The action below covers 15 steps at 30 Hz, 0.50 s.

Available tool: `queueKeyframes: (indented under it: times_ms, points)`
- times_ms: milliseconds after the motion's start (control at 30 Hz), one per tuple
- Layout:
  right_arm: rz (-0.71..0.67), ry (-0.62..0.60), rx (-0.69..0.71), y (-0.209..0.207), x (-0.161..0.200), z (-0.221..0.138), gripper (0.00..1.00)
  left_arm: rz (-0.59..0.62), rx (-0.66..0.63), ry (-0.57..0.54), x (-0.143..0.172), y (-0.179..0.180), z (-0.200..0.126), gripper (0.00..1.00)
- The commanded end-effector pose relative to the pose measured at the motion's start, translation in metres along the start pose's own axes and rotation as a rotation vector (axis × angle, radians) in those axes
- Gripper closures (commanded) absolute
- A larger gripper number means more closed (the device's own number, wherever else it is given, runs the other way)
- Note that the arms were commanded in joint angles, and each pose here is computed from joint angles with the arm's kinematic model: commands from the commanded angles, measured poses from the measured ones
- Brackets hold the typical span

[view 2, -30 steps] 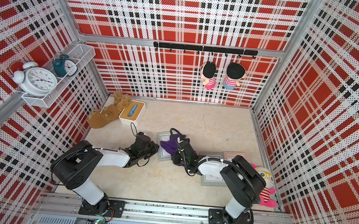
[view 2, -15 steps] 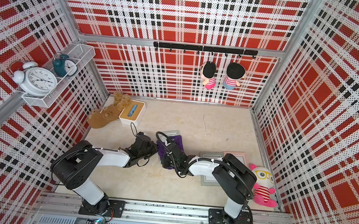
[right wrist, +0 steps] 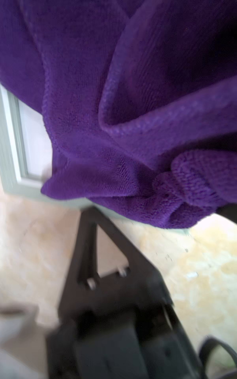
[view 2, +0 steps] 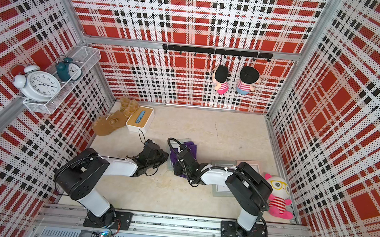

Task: Wipe the picture frame with a cloth
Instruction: Wipe the dirt from the picture frame.

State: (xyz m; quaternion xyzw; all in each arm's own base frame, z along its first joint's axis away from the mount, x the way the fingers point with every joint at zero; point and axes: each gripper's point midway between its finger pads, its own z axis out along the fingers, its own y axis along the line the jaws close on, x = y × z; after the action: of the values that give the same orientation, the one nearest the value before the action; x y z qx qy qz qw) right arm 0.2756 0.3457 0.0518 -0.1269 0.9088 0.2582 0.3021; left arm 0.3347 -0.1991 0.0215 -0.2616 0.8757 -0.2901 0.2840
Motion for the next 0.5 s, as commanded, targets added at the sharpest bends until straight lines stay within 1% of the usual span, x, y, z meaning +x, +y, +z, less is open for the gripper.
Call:
queueKeyframes:
  times_ms: [0,100,200,267,400,467]
  points:
    - [0.06,0.114,0.085,-0.041,0.038,-0.001,1.0,0.039,-0.404,0.203,0.058,0.118,-0.015,0.84]
    - [0.1,0.095,0.179,-0.092,0.033,-0.02,1.0,0.042,-0.4,0.202,0.057,0.117,-0.015,0.84]
    - [0.105,0.035,0.25,-0.123,0.009,-0.044,1.0,0.044,-0.384,0.198,0.054,0.112,-0.015,0.84]
    - [0.112,-0.017,0.249,-0.124,-0.012,-0.058,1.0,0.047,-0.364,0.204,0.053,0.106,-0.013,0.84]
    - [0.199,-0.098,0.111,-0.097,-0.044,-0.073,1.0,0.081,-0.312,0.205,0.046,0.086,-0.007,0.83]
    - [0.235,-0.143,0.089,-0.091,-0.055,-0.081,1.0,0.105,-0.278,0.205,0.04,0.07,-0.004,0.82]
